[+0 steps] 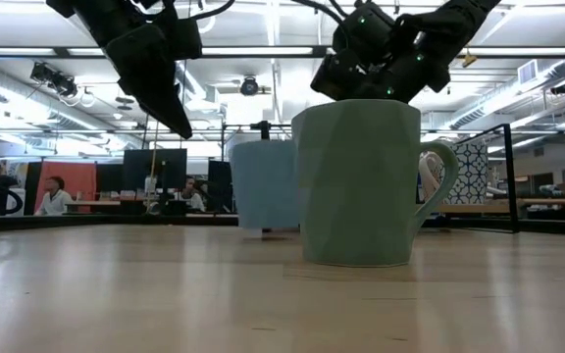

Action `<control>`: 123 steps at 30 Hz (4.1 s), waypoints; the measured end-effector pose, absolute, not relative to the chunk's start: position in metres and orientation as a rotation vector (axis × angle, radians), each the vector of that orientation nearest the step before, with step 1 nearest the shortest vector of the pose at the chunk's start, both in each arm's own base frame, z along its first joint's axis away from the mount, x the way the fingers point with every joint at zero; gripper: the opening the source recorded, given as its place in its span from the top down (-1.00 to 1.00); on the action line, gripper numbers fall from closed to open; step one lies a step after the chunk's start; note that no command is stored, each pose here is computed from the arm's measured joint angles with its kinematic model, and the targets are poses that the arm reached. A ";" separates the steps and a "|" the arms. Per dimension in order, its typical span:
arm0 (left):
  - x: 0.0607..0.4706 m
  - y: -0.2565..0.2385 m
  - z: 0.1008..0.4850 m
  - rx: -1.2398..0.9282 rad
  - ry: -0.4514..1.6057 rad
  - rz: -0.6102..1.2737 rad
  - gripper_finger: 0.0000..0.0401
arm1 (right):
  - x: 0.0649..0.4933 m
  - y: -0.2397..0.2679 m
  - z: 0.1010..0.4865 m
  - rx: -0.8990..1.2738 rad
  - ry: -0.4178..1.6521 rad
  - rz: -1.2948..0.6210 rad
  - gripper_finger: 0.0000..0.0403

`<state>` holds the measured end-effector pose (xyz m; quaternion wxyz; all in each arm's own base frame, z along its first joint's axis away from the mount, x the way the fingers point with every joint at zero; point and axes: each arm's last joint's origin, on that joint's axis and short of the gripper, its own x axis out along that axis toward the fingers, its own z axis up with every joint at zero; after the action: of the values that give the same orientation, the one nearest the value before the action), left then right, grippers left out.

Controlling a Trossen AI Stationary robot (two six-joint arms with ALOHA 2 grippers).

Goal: Place coffee mugs
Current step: Put the blue mug on the shelf, then put the green mug on the shelf

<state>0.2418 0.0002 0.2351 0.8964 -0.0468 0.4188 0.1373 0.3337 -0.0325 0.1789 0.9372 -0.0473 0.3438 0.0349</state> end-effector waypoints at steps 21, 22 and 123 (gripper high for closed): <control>0.243 0.000 0.236 -0.097 0.858 0.283 0.22 | 0.281 -0.034 0.242 -0.012 0.733 -0.229 0.69; 0.243 0.000 0.236 -0.097 0.858 0.283 0.22 | 0.280 -0.035 0.244 -0.012 0.725 -0.264 0.69; 0.247 0.000 0.240 -0.108 0.793 0.278 0.22 | 0.255 0.020 0.276 0.319 0.682 0.387 -0.08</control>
<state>0.2473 0.0000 0.2399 0.9115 -0.0525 0.3850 0.1349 0.2549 0.0200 0.2756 0.9118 0.1546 0.3307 0.1878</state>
